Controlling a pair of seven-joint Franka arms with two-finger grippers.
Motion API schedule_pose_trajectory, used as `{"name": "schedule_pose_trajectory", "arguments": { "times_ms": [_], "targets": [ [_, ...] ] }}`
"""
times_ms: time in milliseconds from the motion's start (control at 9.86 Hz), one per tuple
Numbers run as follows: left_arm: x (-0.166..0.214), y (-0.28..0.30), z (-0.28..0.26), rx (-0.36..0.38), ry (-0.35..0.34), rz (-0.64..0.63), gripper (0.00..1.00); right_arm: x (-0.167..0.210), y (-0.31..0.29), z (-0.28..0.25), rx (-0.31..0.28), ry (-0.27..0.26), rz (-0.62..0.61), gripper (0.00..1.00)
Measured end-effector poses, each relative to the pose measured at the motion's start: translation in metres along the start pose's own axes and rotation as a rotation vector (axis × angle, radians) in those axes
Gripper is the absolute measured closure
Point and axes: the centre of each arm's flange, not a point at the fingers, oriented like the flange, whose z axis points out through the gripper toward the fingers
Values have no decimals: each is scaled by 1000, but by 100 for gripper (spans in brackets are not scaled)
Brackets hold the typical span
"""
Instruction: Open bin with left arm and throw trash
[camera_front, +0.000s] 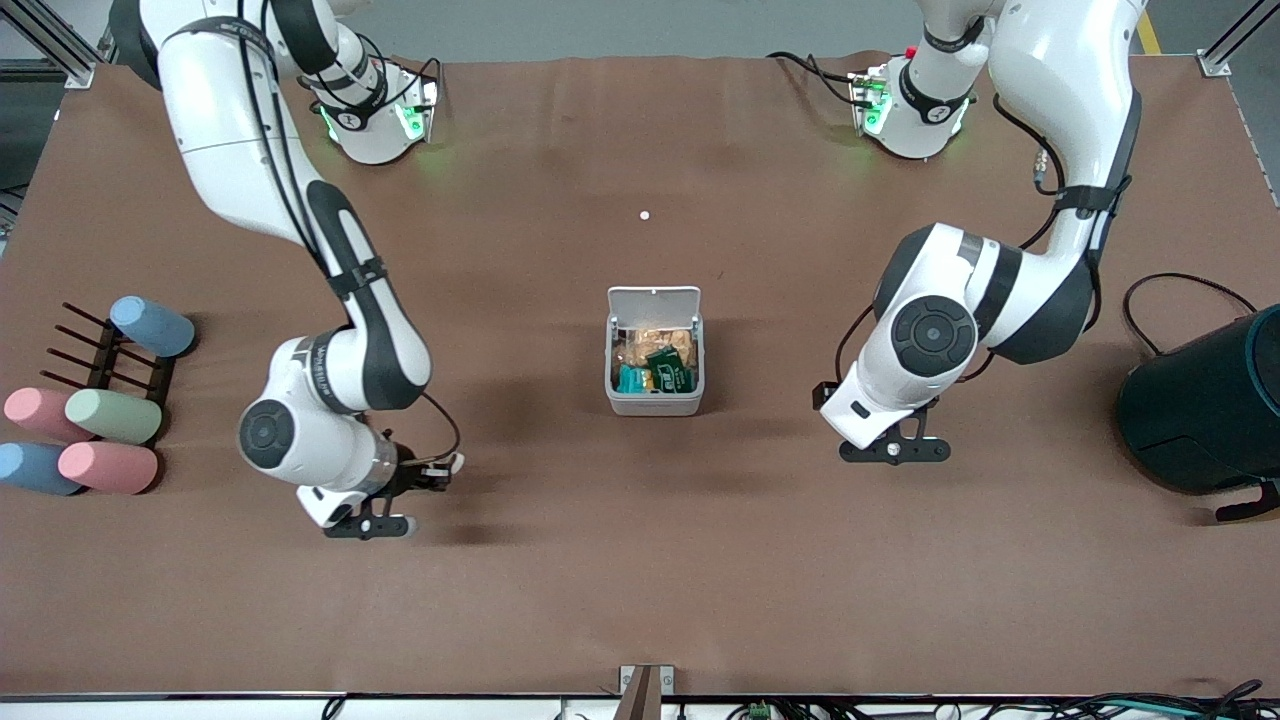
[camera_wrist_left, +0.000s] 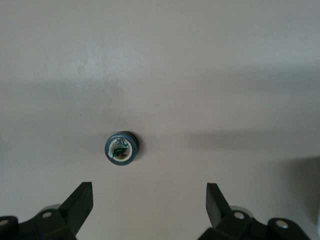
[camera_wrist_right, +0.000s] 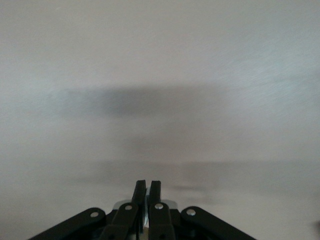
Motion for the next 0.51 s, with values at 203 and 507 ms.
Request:
{"name": "schedule_pose_trajectory", "arguments": {
  "times_ms": [203, 507],
  "targets": [
    [-19, -27, 48, -6, -21, -24, 0, -13, -31, 2, 11, -37, 62, 95],
    [-38, -36, 90, -42, 43, -17, 0, -46, -125, -23, 65, -48, 180, 95]
  ]
}}
